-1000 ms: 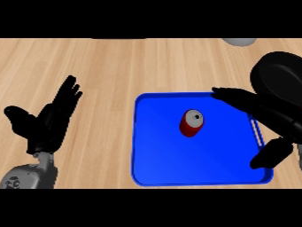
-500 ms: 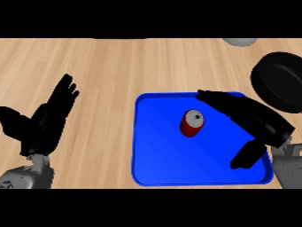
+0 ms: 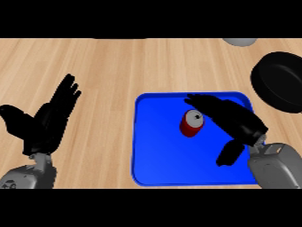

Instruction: Pick the can from the tray and place it in the pot

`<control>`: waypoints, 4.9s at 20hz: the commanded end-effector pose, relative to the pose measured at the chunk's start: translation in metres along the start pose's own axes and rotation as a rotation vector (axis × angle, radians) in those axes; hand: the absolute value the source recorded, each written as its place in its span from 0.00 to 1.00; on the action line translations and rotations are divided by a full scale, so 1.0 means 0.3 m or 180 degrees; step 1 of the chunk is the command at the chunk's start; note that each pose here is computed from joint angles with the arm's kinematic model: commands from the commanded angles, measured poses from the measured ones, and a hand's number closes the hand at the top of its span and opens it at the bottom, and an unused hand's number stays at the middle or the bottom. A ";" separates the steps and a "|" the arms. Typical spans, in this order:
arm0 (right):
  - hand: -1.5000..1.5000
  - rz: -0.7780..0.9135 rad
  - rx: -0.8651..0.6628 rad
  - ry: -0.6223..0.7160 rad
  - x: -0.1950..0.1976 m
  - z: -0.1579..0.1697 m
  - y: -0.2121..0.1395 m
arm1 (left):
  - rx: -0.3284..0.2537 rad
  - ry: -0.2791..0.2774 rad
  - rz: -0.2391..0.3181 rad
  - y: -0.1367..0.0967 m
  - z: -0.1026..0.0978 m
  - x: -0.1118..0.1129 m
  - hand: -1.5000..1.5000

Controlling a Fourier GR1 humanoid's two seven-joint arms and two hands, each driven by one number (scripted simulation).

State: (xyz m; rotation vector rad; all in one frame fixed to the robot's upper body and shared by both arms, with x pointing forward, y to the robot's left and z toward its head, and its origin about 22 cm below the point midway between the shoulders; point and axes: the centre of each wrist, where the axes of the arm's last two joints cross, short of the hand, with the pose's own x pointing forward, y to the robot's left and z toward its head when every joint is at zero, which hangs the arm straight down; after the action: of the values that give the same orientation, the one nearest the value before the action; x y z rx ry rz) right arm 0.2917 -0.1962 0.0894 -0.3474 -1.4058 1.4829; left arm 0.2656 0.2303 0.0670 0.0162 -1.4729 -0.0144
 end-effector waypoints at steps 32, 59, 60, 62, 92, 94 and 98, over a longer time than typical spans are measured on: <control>1.00 0.0070 -0.0240 0.0866 -0.387 0.159 -0.010 | 0.0144 0.0016 0.0030 0.007 0.002 -0.020 0.50; 1.00 0.0217 -0.2683 0.1111 -0.586 1.149 -0.772 | 0.0012 0.0040 -0.0037 -0.020 0.047 -0.034 0.50; 1.00 0.0151 -0.2716 0.1028 -0.580 1.067 -0.775 | 0.0030 -0.0001 -0.0027 -0.044 0.003 0.020 0.50; 1.00 0.0082 -0.2668 0.0986 -0.543 1.088 -0.819 | -0.0035 0.0027 -0.0005 -0.012 0.022 -0.010 0.50; 0.00 -0.1319 -0.1719 0.1604 -0.678 0.381 -0.708 | -0.0055 -0.0051 -0.0005 0.008 -0.054 -0.013 0.50; 0.00 -0.1594 -0.1792 0.1499 -0.690 0.373 -0.693 | -0.0126 -0.0007 0.0020 -0.036 -0.035 0.014 0.50; 0.00 -0.1960 -0.2374 0.1176 -0.719 0.419 -0.682 | -0.0086 -0.0057 0.0017 -0.063 -0.034 0.018 0.50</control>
State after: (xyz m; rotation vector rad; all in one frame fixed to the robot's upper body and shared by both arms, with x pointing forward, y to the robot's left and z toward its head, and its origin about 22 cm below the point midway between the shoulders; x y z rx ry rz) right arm 0.3833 -0.4771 0.2152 -0.6178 -1.4306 0.4893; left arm 0.2711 0.2211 0.0652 -0.0039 -1.4828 -0.0367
